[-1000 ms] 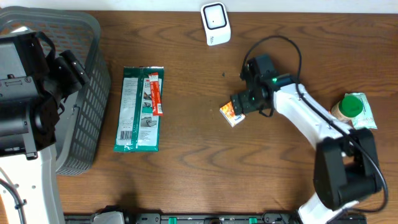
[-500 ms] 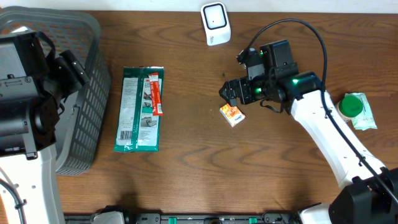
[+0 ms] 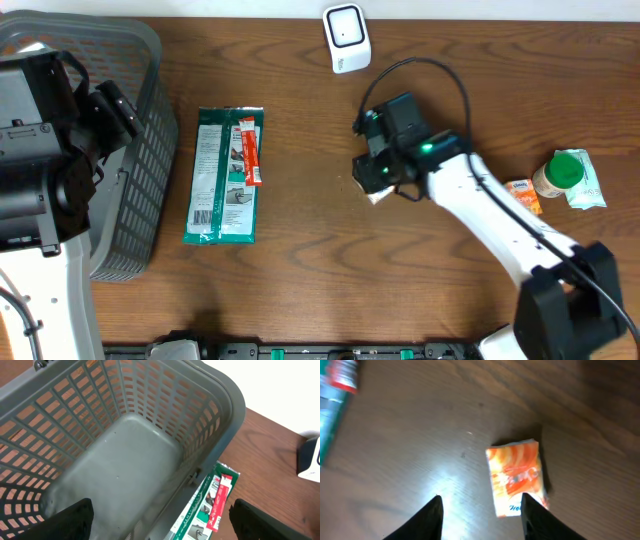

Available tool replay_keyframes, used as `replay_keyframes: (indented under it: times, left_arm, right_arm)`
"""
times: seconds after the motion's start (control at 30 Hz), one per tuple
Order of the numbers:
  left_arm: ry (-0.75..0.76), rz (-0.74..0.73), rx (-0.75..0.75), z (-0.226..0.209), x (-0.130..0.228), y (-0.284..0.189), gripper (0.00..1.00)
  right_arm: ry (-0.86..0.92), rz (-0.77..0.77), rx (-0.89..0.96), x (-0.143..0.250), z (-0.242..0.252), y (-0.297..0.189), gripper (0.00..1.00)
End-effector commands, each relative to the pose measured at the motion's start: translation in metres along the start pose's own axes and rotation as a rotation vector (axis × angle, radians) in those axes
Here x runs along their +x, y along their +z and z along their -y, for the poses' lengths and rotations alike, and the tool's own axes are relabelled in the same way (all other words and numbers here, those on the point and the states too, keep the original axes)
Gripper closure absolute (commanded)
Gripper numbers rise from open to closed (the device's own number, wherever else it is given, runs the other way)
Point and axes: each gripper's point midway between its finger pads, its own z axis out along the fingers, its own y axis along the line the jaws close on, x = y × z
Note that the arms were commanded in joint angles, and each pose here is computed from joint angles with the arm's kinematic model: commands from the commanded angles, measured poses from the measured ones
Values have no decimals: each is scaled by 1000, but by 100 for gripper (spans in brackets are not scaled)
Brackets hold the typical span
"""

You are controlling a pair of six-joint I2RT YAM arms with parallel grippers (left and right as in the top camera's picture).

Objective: Scan the item barcode

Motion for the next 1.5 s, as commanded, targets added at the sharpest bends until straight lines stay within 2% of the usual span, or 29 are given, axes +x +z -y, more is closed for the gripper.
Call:
replay_keyframes:
  times: [0.0,0.13,0.43,1.0,1.07,1.13,1.47]
  left_arm:
    - [-5,8,-10,-3,-2,-1,12]
    - [-5,8,-10,-3,-2,-1,12]
    - [-5,8,-10,-3,-2,-1,12]
    - [-5,8,-10,-3,-2,-1,12]
    - [-5,8,-10,-3,-2,-1,12]
    - [-5,8,-10,-3,-2,-1,12]
    - [-5,8,-10,-3,-2,-1,12]
  right_arm:
    - [-63,-34,177,11,12,22,58]
    - [-114,-68,248,19,9,48,57]
    - [-132,-158,256,40,11,86,50]
    - [-125,-85,204,19,-2,73,42]
    - [-125,-66,200,14,-3,67,34]
    - [-124,-45,197,9,-5,61,1]
    - [-123,1,182,-2,-9,50,1]
